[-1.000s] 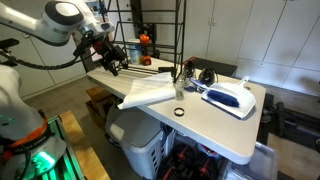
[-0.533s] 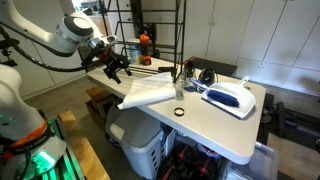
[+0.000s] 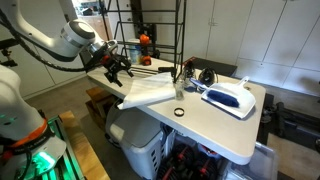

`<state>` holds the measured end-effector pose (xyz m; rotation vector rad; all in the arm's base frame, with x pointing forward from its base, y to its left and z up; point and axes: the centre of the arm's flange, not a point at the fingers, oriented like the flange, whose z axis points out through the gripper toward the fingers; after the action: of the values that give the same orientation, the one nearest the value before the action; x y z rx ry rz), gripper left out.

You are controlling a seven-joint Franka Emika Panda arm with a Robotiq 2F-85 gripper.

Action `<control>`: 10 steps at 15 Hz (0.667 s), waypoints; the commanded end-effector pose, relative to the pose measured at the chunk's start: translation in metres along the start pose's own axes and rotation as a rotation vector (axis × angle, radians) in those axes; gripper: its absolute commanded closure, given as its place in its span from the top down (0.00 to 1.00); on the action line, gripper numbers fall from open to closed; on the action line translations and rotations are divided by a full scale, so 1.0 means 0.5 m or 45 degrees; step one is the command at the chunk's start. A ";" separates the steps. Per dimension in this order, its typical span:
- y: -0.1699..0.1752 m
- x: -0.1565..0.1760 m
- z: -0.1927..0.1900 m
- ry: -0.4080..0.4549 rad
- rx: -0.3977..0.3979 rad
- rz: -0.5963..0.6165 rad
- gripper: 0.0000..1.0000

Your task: Pick up the kitchen paper and hang it on the third black rack from the bottom

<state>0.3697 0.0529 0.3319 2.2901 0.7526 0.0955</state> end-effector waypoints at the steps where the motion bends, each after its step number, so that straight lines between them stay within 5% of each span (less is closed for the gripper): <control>1: -0.065 0.034 0.065 0.026 0.027 -0.123 1.00; 7: -0.121 0.056 0.106 0.049 0.131 -0.227 1.00; 10: -0.134 0.070 0.119 0.083 0.078 -0.242 1.00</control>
<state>0.3721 0.0706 0.2564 2.3031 0.9888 0.0129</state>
